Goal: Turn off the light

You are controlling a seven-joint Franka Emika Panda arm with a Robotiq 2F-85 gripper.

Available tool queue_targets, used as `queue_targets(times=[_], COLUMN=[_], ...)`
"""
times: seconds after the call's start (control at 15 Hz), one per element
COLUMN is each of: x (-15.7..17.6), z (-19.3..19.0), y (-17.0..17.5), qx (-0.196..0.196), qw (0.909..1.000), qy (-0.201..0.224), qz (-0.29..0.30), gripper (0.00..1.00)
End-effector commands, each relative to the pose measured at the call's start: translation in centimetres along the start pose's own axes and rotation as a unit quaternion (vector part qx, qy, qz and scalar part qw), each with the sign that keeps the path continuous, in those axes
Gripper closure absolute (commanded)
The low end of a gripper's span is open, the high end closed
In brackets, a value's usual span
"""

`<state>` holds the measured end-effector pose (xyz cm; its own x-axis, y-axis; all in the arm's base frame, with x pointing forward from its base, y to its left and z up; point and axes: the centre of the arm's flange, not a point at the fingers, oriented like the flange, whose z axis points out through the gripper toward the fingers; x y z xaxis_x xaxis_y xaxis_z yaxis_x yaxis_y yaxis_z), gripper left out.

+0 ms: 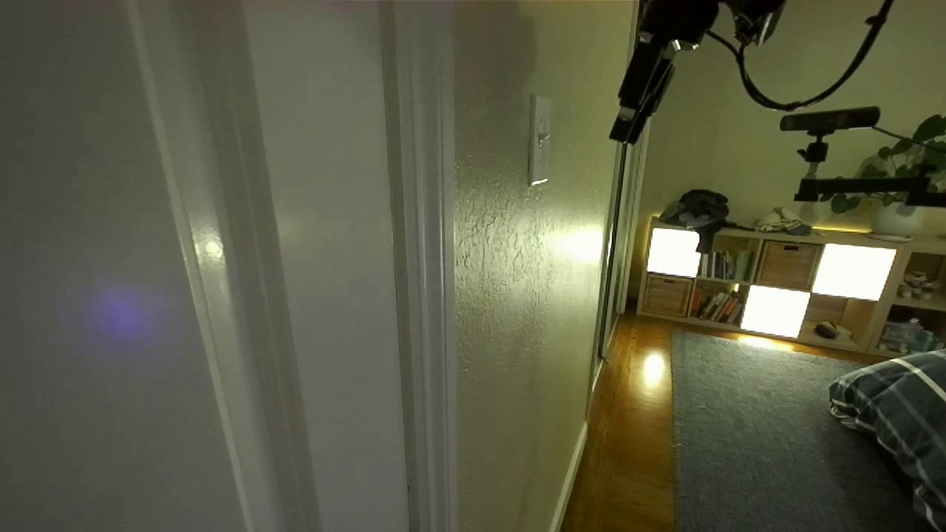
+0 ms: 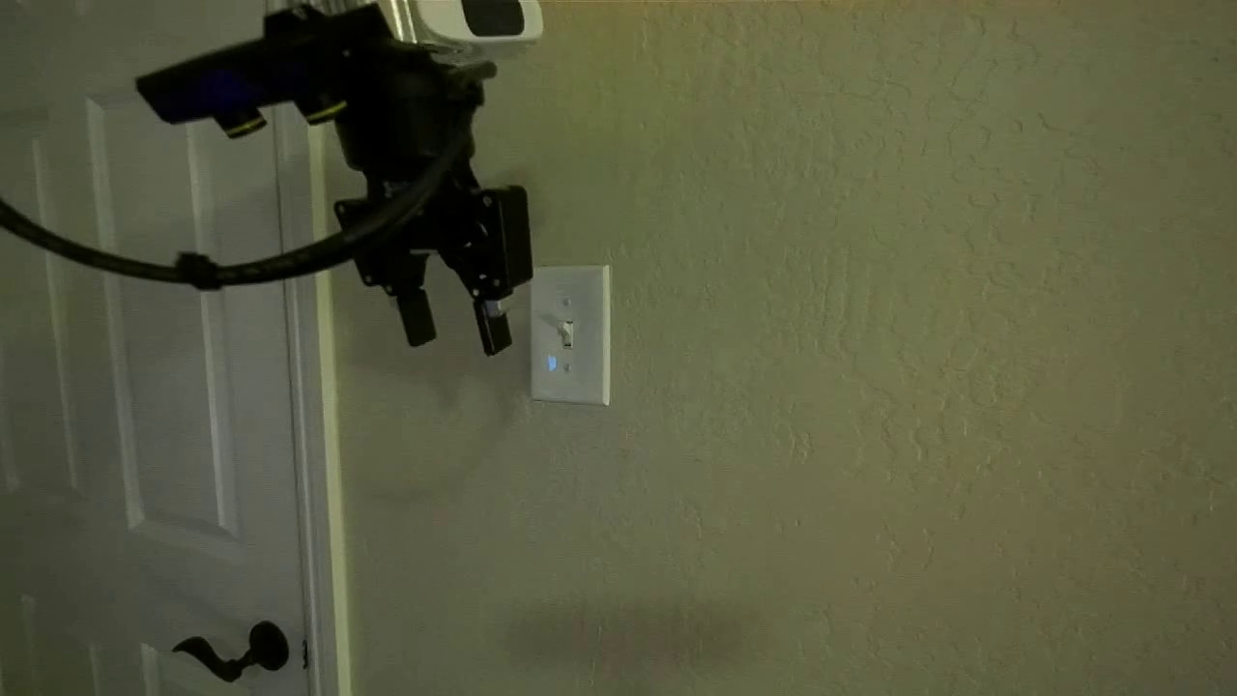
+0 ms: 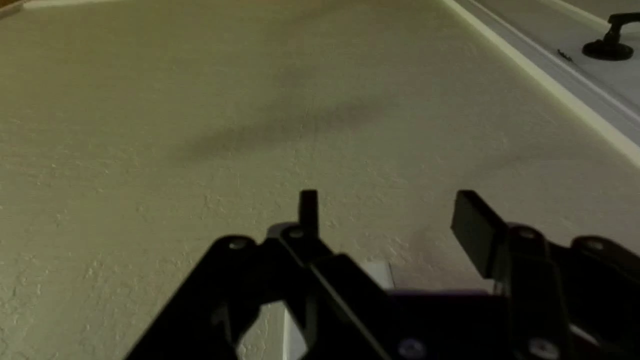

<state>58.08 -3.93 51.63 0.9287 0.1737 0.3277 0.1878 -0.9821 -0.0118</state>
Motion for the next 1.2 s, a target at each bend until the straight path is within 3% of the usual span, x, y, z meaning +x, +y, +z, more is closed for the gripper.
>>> queue_targets(times=[0.0,0.33,0.6,1.13], x=[2.4,4.5,5.8,8.2], z=[-0.3,-0.9,-0.1,0.7], y=[0.1,1.1,1.5,1.2], qx=[-0.011,-0.027,-0.019,-0.016], qw=[0.9989,0.9964,0.9964,0.9953], qy=[0.037,0.074,0.079,0.092], qz=[-0.025,-0.032,-0.024,-0.029], gripper=[0.58,0.91,0.97,0.93])
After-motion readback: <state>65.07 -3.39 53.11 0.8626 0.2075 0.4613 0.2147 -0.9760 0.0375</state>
